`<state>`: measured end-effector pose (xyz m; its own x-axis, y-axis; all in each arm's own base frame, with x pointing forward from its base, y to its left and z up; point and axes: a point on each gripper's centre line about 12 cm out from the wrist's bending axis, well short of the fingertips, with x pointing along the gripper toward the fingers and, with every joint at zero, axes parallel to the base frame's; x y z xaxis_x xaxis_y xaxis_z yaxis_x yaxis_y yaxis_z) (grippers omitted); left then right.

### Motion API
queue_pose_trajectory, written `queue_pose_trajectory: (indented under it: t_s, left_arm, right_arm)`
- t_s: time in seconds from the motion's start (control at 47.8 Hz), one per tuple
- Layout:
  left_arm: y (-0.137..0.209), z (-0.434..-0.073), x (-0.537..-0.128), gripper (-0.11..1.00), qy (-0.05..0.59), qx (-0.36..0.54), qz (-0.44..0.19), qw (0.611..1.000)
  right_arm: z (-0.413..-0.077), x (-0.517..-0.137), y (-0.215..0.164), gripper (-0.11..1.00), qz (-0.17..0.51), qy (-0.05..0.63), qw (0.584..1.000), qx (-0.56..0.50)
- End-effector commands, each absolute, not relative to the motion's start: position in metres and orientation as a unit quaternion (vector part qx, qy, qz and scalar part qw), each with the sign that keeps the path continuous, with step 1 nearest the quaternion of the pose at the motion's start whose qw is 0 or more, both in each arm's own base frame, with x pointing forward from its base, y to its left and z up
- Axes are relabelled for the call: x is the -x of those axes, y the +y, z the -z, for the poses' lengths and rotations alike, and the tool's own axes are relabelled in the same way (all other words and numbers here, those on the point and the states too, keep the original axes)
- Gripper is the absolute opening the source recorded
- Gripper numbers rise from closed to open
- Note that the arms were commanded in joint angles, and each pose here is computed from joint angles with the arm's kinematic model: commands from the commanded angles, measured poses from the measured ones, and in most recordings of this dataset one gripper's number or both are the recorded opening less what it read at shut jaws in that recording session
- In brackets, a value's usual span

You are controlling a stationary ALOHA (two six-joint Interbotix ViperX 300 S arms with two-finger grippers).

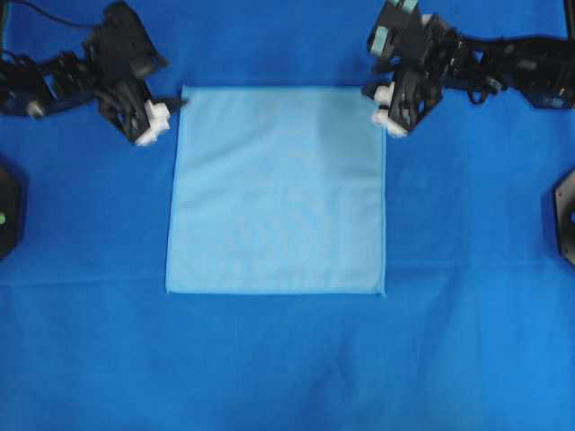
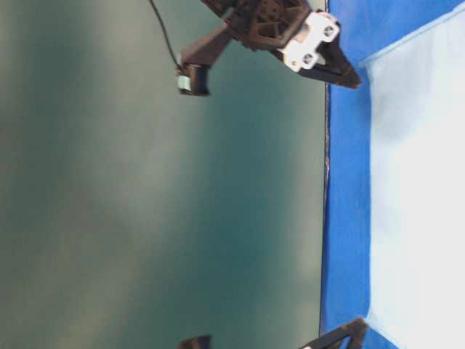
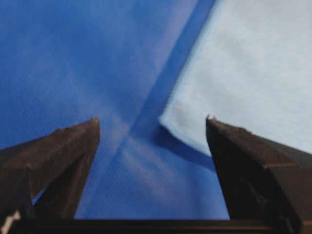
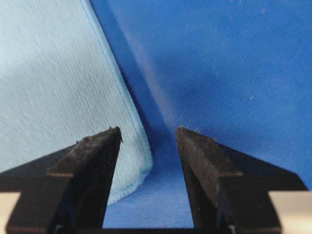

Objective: Fold the light blue towel.
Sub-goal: 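Move both grippers to the towel's top-left and top-right corners and grasp them, then pull both held top corners toward the bottom edge, folding the towel in half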

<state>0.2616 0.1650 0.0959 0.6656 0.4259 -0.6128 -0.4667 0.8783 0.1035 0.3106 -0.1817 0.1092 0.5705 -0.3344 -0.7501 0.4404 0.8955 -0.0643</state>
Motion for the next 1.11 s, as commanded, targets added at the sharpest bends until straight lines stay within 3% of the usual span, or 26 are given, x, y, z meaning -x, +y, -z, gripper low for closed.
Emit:
queue_pose_trajectory:
  t_s: [0.0,0.209,0.293,0.355,0.481,0.606,1.087]
  left_arm:
    - [0.175,-0.092,-0.270,0.83,0.323,0.025,-0.249,0.913]
    - [0.178,-0.077,-0.273,0.81,0.346,0.026,-0.244,0.905]
    - [0.177,-0.077,-0.273,0.78,0.352,0.027,-0.242,0.904]
    - [0.175,-0.074,-0.273,0.68,0.363,0.028,-0.237,0.901]
    - [0.168,-0.069,-0.272,0.33,0.396,0.010,-0.213,0.893]
    - [0.164,-0.069,-0.269,0.03,0.416,0.010,-0.203,0.886]
    - [0.169,-0.124,-0.277,0.02,0.381,-0.041,-0.197,0.902]
  right_arm:
    - [-0.112,-0.312,-0.190,0.55,0.226,0.406,0.883,-0.064]
    - [-0.101,-0.307,-0.192,0.54,0.225,0.425,0.874,-0.065]
    - [-0.101,-0.307,-0.191,0.48,0.224,0.426,0.874,-0.062]
    - [-0.102,-0.307,-0.192,0.37,0.222,0.426,0.875,-0.057]
    - [-0.102,-0.308,-0.192,0.02,0.220,0.427,0.876,-0.054]
    - [-0.103,-0.308,-0.192,0.00,0.221,0.426,0.876,-0.054]
    - [-0.139,-0.307,-0.188,0.00,0.226,0.399,0.888,-0.044]
